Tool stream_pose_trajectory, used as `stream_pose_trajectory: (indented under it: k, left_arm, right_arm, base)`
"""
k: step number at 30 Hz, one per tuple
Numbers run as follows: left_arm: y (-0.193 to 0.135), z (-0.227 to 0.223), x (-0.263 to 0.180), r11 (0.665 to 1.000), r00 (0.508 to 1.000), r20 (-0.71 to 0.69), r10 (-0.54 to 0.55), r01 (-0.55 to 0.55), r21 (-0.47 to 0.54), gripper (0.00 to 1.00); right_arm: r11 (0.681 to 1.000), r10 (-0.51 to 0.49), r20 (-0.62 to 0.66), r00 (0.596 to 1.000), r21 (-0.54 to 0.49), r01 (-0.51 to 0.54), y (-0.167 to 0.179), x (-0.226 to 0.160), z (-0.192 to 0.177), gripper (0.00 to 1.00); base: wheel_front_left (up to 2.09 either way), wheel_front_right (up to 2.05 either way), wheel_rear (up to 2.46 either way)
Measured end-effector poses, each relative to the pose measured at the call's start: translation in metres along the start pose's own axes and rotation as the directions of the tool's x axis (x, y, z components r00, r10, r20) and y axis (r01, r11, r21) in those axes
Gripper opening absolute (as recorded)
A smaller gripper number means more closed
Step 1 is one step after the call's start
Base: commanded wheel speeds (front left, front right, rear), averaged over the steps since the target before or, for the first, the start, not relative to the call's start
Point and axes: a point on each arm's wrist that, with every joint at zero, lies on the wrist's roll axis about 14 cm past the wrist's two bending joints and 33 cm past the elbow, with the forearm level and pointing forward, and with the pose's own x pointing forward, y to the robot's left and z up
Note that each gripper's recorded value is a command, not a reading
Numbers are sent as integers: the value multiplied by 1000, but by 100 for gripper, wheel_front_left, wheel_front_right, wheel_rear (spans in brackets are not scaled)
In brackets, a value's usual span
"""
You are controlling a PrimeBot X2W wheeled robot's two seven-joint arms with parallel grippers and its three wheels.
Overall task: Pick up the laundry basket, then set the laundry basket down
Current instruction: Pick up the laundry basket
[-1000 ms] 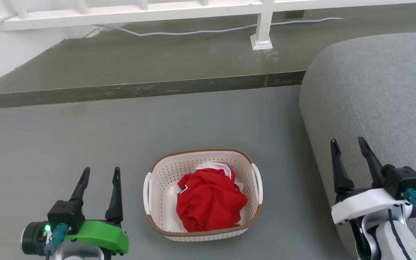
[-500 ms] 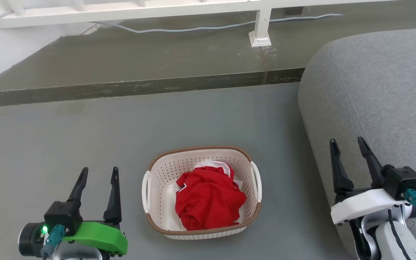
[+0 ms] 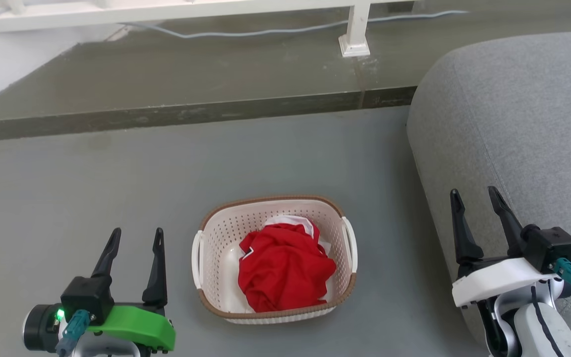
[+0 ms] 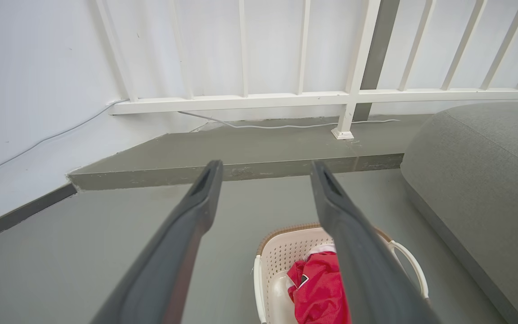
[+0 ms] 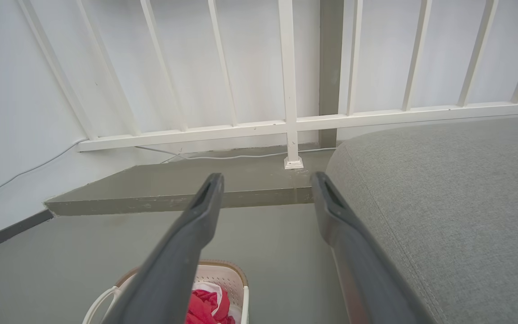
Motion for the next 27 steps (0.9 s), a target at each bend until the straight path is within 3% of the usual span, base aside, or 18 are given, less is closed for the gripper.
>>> stream_pose_trajectory:
  k: [11, 27]
  left_arm:
    - [1, -12, 11, 1000, 998, -55, -7, 7, -9, 100]
    - [13, -55, 54, 1000, 987, -163, -4, 0, -29, 100]
  right_arm:
    - [1000, -3, -58, 998, 4, 3, -1, 8, -17, 100]
    - [998, 56, -174, 983, 13, -54, 14, 54, -60, 100]
  base:
    - [0, 0, 0]
    - [0, 0, 0]
